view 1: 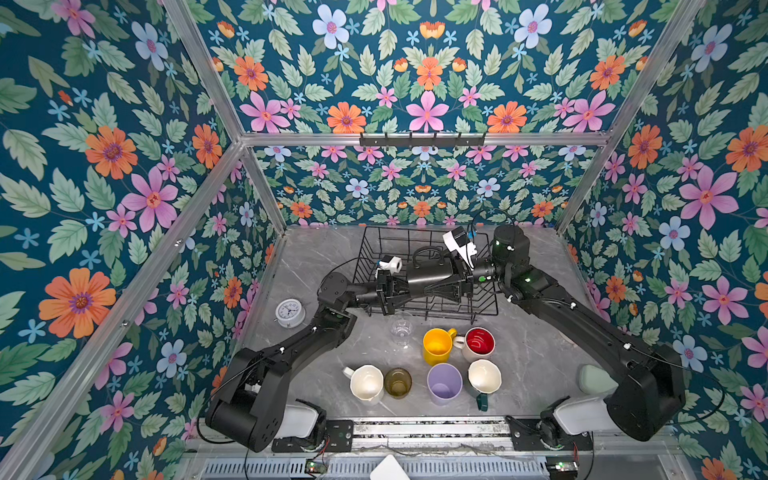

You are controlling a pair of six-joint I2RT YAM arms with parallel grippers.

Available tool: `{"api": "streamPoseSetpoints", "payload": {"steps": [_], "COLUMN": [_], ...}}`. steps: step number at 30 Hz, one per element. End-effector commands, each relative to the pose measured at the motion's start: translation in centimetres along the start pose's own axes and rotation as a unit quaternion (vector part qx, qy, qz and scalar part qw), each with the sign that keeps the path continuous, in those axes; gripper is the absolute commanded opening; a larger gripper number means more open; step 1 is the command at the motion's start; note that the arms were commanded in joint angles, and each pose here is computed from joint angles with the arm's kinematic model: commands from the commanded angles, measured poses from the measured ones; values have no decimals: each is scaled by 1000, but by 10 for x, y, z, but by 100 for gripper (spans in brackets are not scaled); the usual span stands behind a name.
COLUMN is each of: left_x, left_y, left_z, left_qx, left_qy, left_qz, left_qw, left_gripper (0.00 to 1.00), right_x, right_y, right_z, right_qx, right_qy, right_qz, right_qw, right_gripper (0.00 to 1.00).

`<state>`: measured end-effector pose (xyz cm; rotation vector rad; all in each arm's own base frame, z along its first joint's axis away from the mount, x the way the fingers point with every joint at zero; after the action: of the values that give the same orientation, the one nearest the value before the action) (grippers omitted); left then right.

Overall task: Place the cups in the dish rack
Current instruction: 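Grasp the black mug's body with the right gripper above the rack, then open the left gripper while the right gripper carries the mug over the rack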

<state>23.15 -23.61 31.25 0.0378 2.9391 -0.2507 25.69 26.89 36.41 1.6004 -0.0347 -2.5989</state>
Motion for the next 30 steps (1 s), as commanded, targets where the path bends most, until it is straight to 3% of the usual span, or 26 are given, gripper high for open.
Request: {"api": "streamPoseSetpoints", "payload": {"steps": [1,5,10,17,21,23,26,30], "left_x": [6,5,1,-11,-22,-28,-33,-40], "left_y": [0,2,11,32,36,40,49,62], "left_z": [-13,-18,-14,-8,-3,-1,-9,-25], "left_qx": [21,26,20,-9,-85,-165,-280,-336], "left_qy": [-46,-67,-75,-95,-142,-185,-242,-301], "left_qz": [15,13,-4,-50,-60,-59,-50,-96], "left_qw": [999,997,997,994,984,967,928,887], "left_gripper": [27,50,67,72,73,75,78,78], "right_x": [-12,-20,-30,-36,-28,-24,-18,-10], "right_y": [3,7,17,56,78,89,103,114], "right_z": [4,9,14,3,-13,-21,-36,-55], "right_qx": [19,34,60,161,255,302,377,445], "right_qy": [6,8,-2,-65,-119,-147,-172,-206], "right_qz": [-19,-28,-49,-71,-61,-54,-36,-2], "right_qw": [1000,999,997,982,958,940,909,871], "right_gripper": [0,0,0,0,0,0,0,0]}}
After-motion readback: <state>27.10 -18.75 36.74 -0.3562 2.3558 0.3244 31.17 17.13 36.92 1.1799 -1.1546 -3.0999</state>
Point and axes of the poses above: each gripper's point midway between its finger pads, its own y axis back along the fingers, its own z axis along the line the jaws close on, x = y × z, the point moved 5 cm from there along y, back along the fingers, and after that the axes turned 14 degrees about -y, right-handed, at the moved point
